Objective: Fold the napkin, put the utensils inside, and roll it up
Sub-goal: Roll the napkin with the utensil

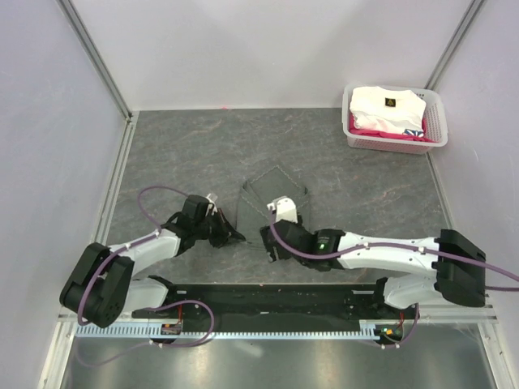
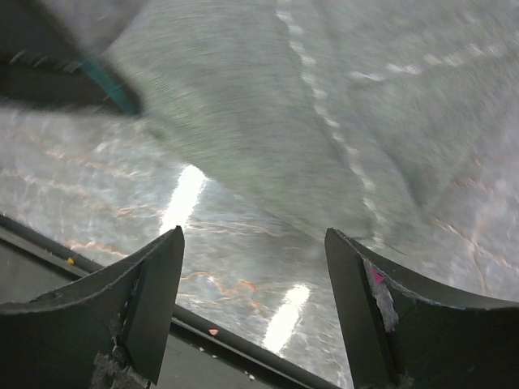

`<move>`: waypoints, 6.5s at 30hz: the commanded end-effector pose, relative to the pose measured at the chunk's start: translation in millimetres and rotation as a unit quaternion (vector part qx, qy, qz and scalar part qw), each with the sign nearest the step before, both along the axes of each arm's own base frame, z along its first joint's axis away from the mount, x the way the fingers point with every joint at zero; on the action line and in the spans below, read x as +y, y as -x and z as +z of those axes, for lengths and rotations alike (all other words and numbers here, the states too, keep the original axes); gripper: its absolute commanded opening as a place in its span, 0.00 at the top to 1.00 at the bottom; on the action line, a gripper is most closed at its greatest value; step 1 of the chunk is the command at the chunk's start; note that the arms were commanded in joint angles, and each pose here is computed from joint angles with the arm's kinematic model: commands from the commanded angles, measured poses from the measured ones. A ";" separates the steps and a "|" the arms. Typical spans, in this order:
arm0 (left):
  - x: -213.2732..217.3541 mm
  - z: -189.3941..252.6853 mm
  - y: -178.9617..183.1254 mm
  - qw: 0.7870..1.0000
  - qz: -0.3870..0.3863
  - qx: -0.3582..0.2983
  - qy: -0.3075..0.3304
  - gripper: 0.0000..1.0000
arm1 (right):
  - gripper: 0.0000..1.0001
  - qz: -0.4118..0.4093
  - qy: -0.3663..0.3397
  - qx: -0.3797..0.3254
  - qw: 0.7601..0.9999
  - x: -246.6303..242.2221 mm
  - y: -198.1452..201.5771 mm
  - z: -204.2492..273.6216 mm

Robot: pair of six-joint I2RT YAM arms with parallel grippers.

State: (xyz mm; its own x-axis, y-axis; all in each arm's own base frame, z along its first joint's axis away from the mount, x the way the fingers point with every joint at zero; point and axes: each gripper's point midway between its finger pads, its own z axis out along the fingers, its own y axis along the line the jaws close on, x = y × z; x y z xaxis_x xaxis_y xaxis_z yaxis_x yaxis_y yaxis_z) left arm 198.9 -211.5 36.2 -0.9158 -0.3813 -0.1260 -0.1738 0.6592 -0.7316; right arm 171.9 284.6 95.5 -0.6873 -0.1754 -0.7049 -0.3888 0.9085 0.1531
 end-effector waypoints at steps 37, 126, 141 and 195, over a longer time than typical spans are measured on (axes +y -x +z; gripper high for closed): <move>-4.9 53.0 -1.7 0.999 0.033 -0.003 0.040 0.98 | 0.21 0.086 0.220 -0.234 0.943 83.0 -6.1 -36.1; 114.2 19.1 10.6 0.975 0.174 -0.010 -0.136 0.13 | 0.93 0.313 0.148 0.103 0.932 76.6 25.6 -88.3; 79.9 58.0 8.1 0.989 0.086 -0.116 -0.034 0.23 | 0.94 0.343 0.136 0.192 0.909 79.3 24.6 -102.0; 54.6 16.3 22.8 0.995 0.032 -0.068 -0.059 0.66 | 0.96 0.340 0.110 0.317 0.879 82.2 8.0 -131.5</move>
